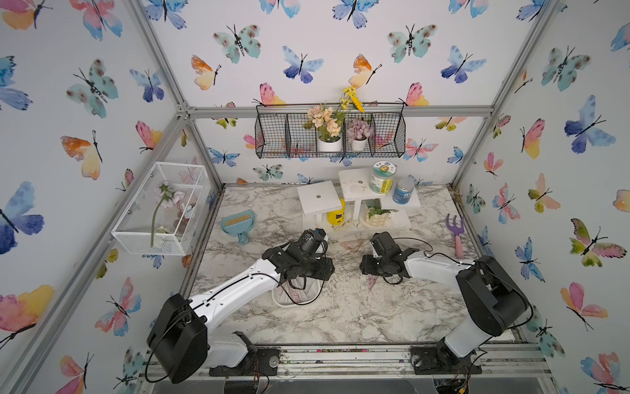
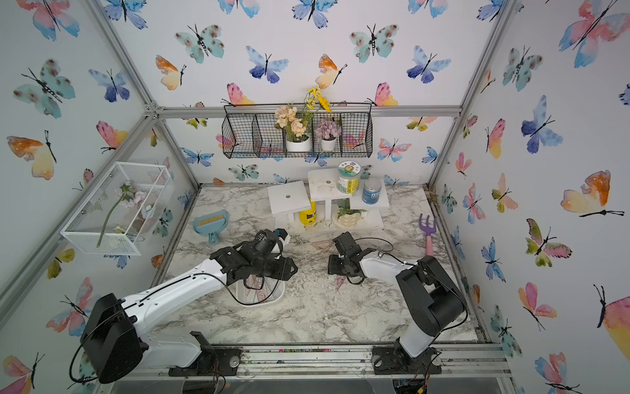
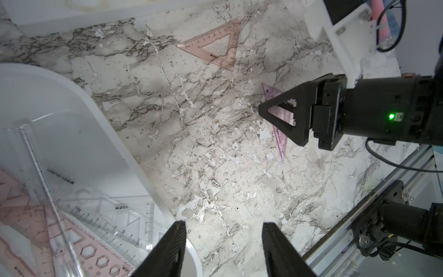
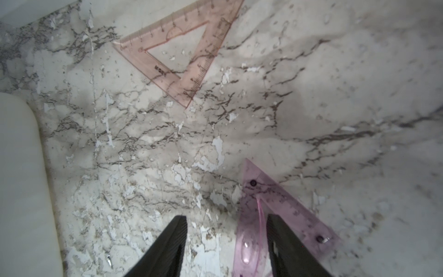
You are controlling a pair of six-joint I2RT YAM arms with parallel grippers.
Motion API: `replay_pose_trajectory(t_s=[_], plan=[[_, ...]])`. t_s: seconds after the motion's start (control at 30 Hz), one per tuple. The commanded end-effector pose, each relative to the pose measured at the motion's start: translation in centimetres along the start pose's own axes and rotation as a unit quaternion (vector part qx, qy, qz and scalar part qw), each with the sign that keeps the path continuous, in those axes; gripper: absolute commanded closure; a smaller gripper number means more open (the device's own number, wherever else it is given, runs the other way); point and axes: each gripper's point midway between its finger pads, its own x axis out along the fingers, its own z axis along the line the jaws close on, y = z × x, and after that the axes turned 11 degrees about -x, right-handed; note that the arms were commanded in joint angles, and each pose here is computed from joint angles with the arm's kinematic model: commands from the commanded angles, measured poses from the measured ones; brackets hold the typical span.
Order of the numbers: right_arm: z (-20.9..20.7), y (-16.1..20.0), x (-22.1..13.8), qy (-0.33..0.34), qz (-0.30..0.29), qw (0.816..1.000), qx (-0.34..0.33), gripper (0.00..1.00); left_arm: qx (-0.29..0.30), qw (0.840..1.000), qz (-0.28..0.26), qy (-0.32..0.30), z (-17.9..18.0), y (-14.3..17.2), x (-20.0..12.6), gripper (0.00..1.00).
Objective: Put the scattered rulers into the storage box
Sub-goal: Pick up the ruler from the center of the board.
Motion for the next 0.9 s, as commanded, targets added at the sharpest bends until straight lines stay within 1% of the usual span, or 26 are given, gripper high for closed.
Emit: replay_pose_trajectory(t_s=[0.0, 0.2, 0.27, 0.4, 0.57, 0.87], plan=[[0.6, -0.5, -1.5, -0.012, -0.003, 1.0, -0.003, 0.41, -0.005, 1.0, -0.013, 0.003, -0.4, -0.6, -0.4, 0.44], [0.8, -1.5, -3.6, -0.011, -0.025, 1.0, -0.004, 0.4, -0.02, 1.0, -0.017, 0.013, -0.9, -1.0, 0.2, 0.43], [0.1, -1.7, -4.3, 0.011, -0.035, 0.999, -0.001, 0.38, -0.027, 0.999, -0.015, 0.021, -1.3, -0.8, 0.8, 0.42], [-2.9, -1.4, -5.2, 0.078, -0.04, 0.996, 0.004, 0.34, -0.026, 0.999, -0.001, 0.027, -2.7, -0.2, 2.6, 0.42], [-4.7, -1.5, -4.6, 0.074, -0.035, 0.997, 0.013, 0.34, -0.023, 0.999, 0.009, 0.037, -4.1, -0.1, 4.0, 0.43], [-3.4, -3.0, -1.8, 0.044, -0.019, 0.999, 0.003, 0.35, -0.025, 0.999, 0.009, 0.033, -3.6, 0.3, 3.8, 0.43]])
